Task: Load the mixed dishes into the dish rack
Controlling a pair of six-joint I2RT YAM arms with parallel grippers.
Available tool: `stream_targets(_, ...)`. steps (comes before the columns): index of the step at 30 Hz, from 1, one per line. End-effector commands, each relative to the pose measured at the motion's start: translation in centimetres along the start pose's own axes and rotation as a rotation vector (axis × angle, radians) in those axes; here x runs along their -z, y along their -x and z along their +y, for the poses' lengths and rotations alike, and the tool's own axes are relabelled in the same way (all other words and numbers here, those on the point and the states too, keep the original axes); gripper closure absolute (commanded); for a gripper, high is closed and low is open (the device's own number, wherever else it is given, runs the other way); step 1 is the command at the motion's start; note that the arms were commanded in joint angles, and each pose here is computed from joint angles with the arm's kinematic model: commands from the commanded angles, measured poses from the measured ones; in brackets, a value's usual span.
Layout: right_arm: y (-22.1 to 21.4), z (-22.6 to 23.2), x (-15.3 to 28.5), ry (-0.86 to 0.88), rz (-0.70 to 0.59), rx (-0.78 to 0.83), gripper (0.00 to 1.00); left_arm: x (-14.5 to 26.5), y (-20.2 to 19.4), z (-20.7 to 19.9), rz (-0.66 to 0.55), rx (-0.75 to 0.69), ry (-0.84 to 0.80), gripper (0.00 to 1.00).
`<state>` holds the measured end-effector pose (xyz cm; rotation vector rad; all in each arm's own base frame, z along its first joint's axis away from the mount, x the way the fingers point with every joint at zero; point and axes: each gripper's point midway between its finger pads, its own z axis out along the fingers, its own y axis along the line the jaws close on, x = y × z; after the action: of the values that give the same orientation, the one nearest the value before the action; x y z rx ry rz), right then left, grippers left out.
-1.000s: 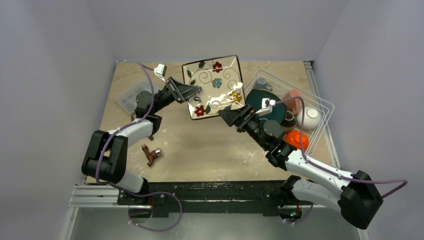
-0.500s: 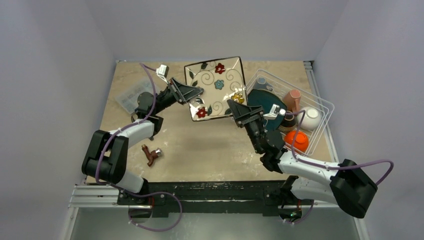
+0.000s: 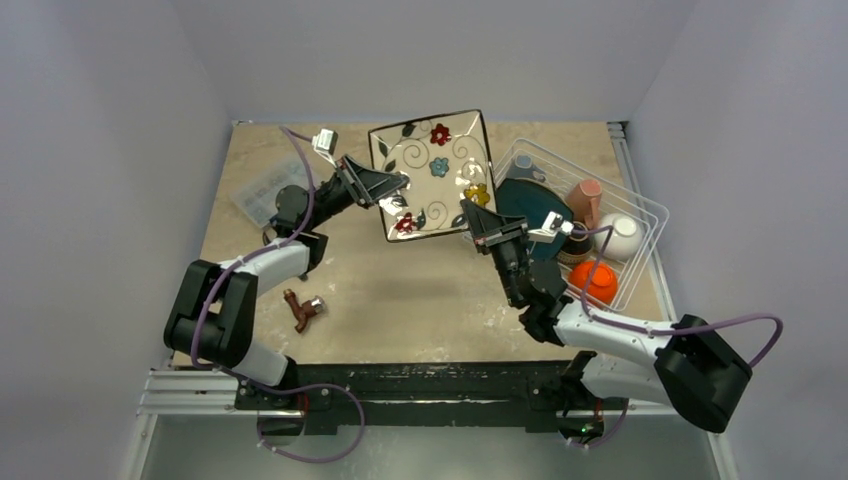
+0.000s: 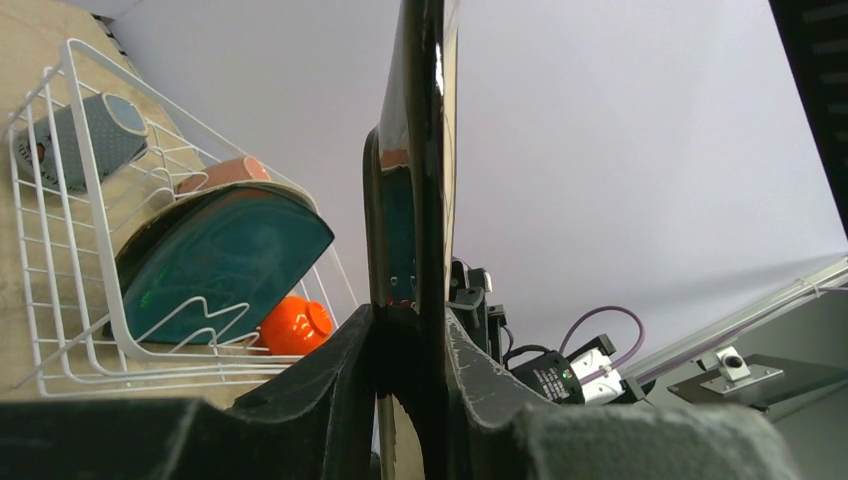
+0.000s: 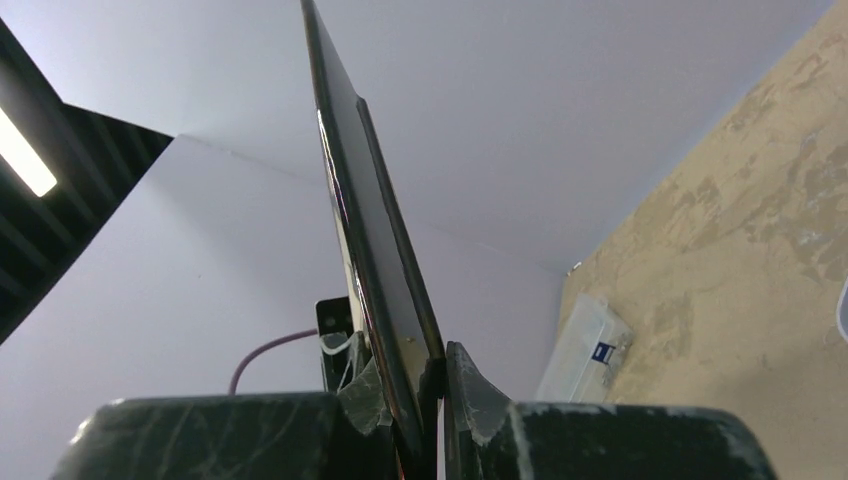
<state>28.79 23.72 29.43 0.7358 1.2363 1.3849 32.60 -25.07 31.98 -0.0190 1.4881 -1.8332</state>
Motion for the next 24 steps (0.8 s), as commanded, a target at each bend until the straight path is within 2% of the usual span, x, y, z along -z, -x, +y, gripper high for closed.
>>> stream_targets(1, 3.2, 4.5, 0.0, 0.129, -0.105, -0.034, 1.00, -0.5, 1.2, -6.5, -0.049, -0.142, -0.205, 1.00)
stream_targets(3, 4.2, 3.8, 0.4, 0.114, -0.116, -0.013, 1.00, -0.8, 1.0, -5.6, -0.037, -0.116, -0.170, 0.98)
stream_targets(6, 6.5, 3.5, 1.0, 0.135, -0.135, 0.003, 1.00, -0.9, 0.7, -3.5, -0.015, -0.080, -0.072, 0.71)
stream_targets(9, 8.8, 3.9, 1.6, 0.155, -0.152, 0.020, 1.00, -0.7, 0.4, -1.9, -0.001, -0.075, 0.029, 0.48)
stream_targets(10, 9.5, 4.1, 1.7, 0.158, -0.161, 0.034, 1.00, -0.6, 0.3, -1.4, 0.002, -0.079, 0.062, 0.39)
stream_targets(11, 10.2, 4.4, 1.9, 0.166, -0.168, 0.048, 1.00, -0.5, 0.3, -1.2, 0.006, -0.093, 0.093, 0.26)
stream_targets(12, 10.8, 4.7, 2.0, 0.169, -0.172, 0.061, 1.00, -0.3, 0.2, -0.6, 0.012, -0.103, 0.133, 0.20)
stream_targets(18, 14.5, 7.0, 2.3, 0.169, -0.211, 0.189, 1.00, 1.2, 0.3, 2.5, 0.003, -0.126, 0.343, 0.18)
stream_targets(21, 15.6, 8.1, 2.3, 0.136, -0.179, 0.373, 1.00, 2.1, 0.5, 3.6, 0.017, -0.155, 0.452, 0.18)
stream_targets(24, 15.8, 9.0, 2.6, 0.141, -0.127, 0.572, 1.00, 2.3, 1.0, 3.0, 0.009, -0.195, 0.461, 0.18)
